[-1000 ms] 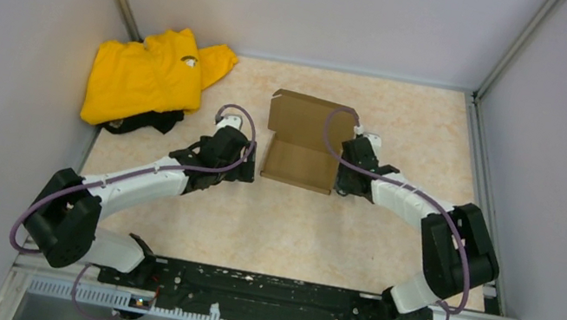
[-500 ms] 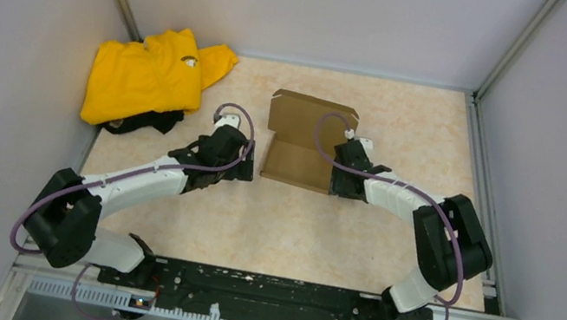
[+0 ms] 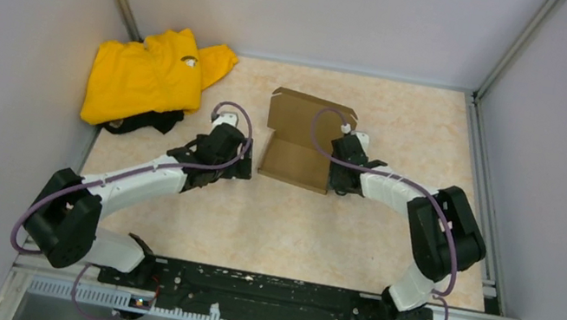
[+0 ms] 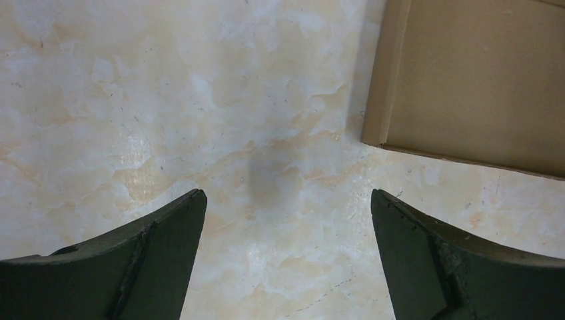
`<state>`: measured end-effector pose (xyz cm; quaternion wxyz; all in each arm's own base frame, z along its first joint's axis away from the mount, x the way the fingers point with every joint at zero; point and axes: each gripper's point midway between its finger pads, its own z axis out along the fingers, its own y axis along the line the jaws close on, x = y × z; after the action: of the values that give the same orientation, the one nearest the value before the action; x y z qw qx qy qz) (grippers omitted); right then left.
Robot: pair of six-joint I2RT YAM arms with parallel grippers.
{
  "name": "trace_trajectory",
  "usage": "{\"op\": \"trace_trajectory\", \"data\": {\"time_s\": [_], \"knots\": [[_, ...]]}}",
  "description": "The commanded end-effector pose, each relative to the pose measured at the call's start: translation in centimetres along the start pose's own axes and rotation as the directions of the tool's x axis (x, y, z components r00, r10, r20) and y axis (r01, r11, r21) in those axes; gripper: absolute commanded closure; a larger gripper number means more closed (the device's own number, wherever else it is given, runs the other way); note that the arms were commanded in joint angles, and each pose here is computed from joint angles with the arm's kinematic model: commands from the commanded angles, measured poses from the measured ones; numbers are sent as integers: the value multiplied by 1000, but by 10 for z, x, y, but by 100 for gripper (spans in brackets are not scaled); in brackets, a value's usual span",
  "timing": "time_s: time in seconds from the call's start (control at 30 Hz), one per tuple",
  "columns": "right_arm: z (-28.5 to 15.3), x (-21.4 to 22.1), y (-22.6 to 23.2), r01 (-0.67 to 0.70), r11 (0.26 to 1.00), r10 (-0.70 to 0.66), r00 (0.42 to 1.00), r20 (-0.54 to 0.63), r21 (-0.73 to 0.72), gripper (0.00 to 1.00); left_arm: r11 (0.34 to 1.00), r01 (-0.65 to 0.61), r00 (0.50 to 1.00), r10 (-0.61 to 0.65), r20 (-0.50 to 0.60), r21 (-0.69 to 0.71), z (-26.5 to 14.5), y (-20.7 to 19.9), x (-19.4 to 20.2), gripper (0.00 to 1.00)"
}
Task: Fold the paper box
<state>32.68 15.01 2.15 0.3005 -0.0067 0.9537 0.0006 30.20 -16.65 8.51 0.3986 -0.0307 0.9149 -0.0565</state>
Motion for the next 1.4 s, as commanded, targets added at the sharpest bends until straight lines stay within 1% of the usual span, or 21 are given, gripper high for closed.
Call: {"op": "trace_trajectory", "data": {"time_s": [0.0, 0.07, 0.2, 0.3, 0.47, 0.63, 0.9, 1.2, 1.37], "knots": [[3, -3, 6, 21, 1000, -21, 1000, -1, -1, 51, 1000, 11, 1000, -12, 26, 18, -1, -3, -12, 1], [3, -2, 4, 23, 1000, -23, 1000, -3, 5, 54, 1000, 11, 1000, -11, 24, 18, -1, -3, -12, 1], [2, 0, 2, 26, 1000, -26, 1000, -6, 10, 54, 1000, 11, 1000, -12, 24, 20, 0, -3, -11, 1], [1, 3, 2, 29, 1000, -29, 1000, -10, 9, 51, 1000, 12, 1000, -12, 22, 22, 0, -4, -11, 1], [-2, 8, 3, 39, 999, -39, 999, -11, 7, 49, 1000, 13, 1000, -14, 24, 23, 0, -4, -12, 1], [-2, 12, 2, 40, 999, -40, 999, -15, 12, 51, 1000, 16, 1000, -16, 20, 23, 0, -3, -9, 1], [-4, 18, -2, 33, 999, -33, 999, -20, 22, 53, 999, 20, 1000, -21, 19, 28, 1, -4, -8, 1], [-5, 26, -4, 30, 999, -29, 999, -29, 16, 52, 999, 23, 1000, -23, 14, 28, 1, -3, -6, 1], [-5, 27, -5, 31, 999, -30, 999, -30, 19, 56, 999, 25, 1000, -25, 13, 30, 1, -4, -6, 1]]}}
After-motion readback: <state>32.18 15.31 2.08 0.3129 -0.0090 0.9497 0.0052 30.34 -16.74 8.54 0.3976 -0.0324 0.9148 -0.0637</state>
